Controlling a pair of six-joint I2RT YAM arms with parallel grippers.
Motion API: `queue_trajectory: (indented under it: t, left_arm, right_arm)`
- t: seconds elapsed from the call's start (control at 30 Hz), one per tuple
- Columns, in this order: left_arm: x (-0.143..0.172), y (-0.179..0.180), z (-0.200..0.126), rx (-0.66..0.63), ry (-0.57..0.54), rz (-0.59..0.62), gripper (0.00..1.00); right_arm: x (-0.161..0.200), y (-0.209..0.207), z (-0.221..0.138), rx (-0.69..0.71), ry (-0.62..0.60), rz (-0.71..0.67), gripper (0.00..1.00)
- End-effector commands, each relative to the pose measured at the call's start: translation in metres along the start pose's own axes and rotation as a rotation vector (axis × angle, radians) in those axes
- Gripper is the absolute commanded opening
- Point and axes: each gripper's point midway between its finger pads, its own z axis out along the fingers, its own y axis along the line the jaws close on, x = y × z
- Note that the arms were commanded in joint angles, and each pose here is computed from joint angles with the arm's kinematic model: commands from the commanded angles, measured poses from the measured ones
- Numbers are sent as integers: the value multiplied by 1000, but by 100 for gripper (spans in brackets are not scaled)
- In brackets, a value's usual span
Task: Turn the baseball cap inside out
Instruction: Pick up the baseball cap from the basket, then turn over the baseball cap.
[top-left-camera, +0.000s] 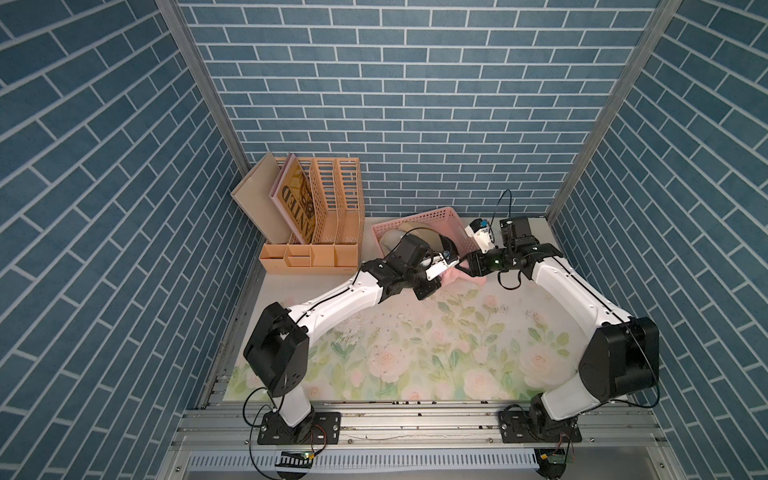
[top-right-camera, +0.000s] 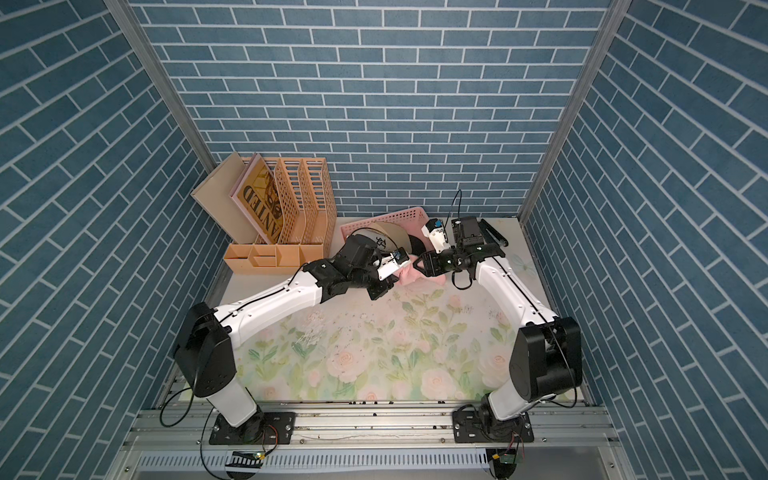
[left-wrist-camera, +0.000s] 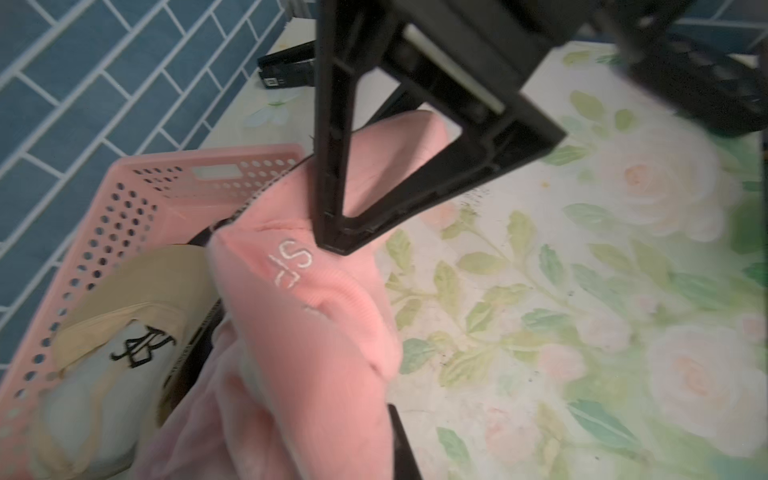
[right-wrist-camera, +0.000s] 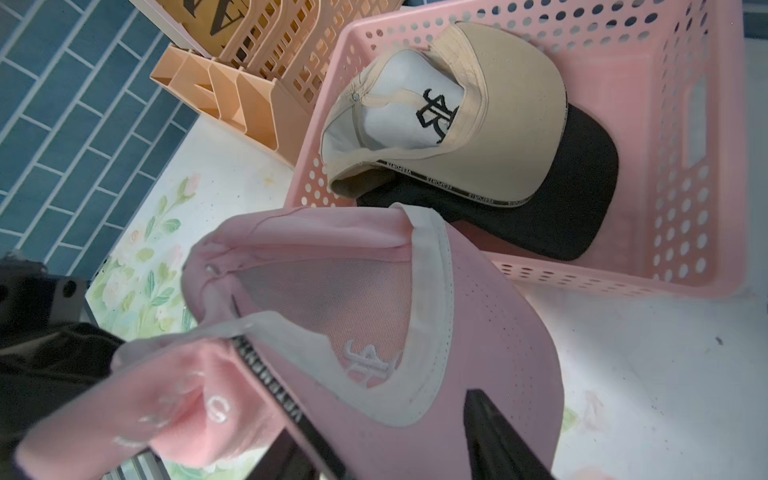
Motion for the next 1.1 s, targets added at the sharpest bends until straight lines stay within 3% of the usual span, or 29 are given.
queue_trajectory:
  t: [0.0,0.1,0.27,0.37,0.5,0.6,0.77,0.93,1.07]
  left_arm:
    - [-23,-35,-20,265,-112,-94,0]
    - [-43,-21,-38,362,-267,-211,0]
    - [-88,42,-83,361,-522,-436,0]
    - [-109,55,-88,363,-519,-471,0]
    - [-127,51,-96,459,-573,-522,0]
    - [-131,56,-98,464,-605,-606,0]
    - [-122,68,-89,391,-601,-704,0]
    - [-120,62,-75,404,-580,-705,0]
    - [-119,48,-69,438,-563,-678,0]
  right_arm:
    - [-20,-11,-8,85,-50,-26,59]
    - [-28,-30,-15,207,-85,-10,61]
    - [-49,-44,-46,339,-208,18,68]
    - [-65,-34,-78,365,-305,4,73]
    - [-69,-24,-95,356,-349,-10,77]
    - [-57,-19,-95,330,-341,38,77]
    - [-25,22,-90,114,-448,136,75]
    - [-13,48,-77,-16,-583,223,74]
    - [-21,61,-58,-61,-554,179,76]
